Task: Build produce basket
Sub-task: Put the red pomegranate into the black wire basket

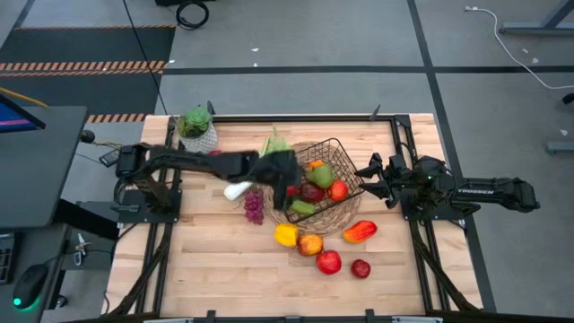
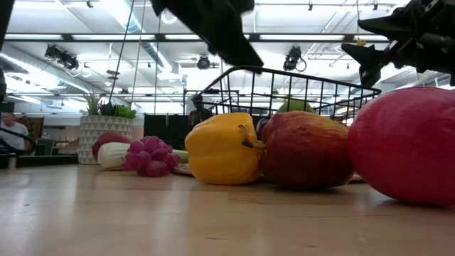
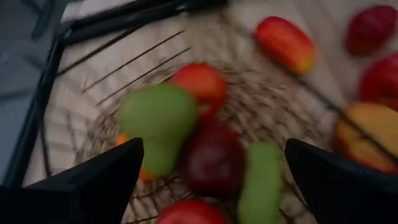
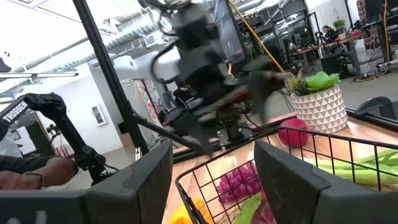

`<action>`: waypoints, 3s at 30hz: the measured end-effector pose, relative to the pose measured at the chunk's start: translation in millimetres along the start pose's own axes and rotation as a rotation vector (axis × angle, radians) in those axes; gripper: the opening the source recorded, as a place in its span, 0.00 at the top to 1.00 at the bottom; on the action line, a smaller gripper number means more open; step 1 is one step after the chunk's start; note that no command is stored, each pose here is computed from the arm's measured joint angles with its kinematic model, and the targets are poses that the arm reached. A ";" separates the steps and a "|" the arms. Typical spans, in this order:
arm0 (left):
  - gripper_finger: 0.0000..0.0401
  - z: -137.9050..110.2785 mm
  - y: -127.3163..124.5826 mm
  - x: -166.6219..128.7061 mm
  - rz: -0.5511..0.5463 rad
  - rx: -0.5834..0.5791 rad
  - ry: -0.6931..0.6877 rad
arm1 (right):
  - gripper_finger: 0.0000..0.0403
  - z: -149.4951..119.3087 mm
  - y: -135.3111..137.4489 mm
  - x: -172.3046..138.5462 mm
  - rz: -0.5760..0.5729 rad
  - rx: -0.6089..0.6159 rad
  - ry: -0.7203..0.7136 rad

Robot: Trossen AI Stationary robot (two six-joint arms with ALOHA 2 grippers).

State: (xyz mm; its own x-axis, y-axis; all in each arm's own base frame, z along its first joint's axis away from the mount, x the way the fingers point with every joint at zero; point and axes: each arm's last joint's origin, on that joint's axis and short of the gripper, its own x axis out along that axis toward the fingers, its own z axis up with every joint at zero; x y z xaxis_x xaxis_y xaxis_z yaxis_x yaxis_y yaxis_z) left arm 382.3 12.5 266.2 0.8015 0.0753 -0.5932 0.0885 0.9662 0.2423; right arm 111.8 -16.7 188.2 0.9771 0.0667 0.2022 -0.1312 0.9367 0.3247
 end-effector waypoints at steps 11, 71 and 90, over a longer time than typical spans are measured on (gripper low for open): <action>0.00 6.4 -97.4 -17.8 -0.136 0.436 -0.013 | 0.43 0.0 0.0 0.0 0.000 0.000 0.000; 0.00 -125.7 -97.1 -122.0 0.307 -0.141 0.282 | 0.43 -0.1 0.0 0.0 0.000 0.000 0.000; 0.00 -177.5 50.4 -96.2 0.493 -0.639 0.662 | 0.43 0.0 -0.1 0.0 -0.001 0.000 0.000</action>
State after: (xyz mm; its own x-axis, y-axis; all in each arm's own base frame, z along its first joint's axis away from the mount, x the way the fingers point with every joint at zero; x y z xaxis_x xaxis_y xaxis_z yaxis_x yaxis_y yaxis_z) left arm 204.6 97.8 199.2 0.1619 0.4308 -0.8878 -0.6444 0.7275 0.2355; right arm 111.8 -16.8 188.2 0.9772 0.0661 0.2018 -0.1304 0.9367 0.3249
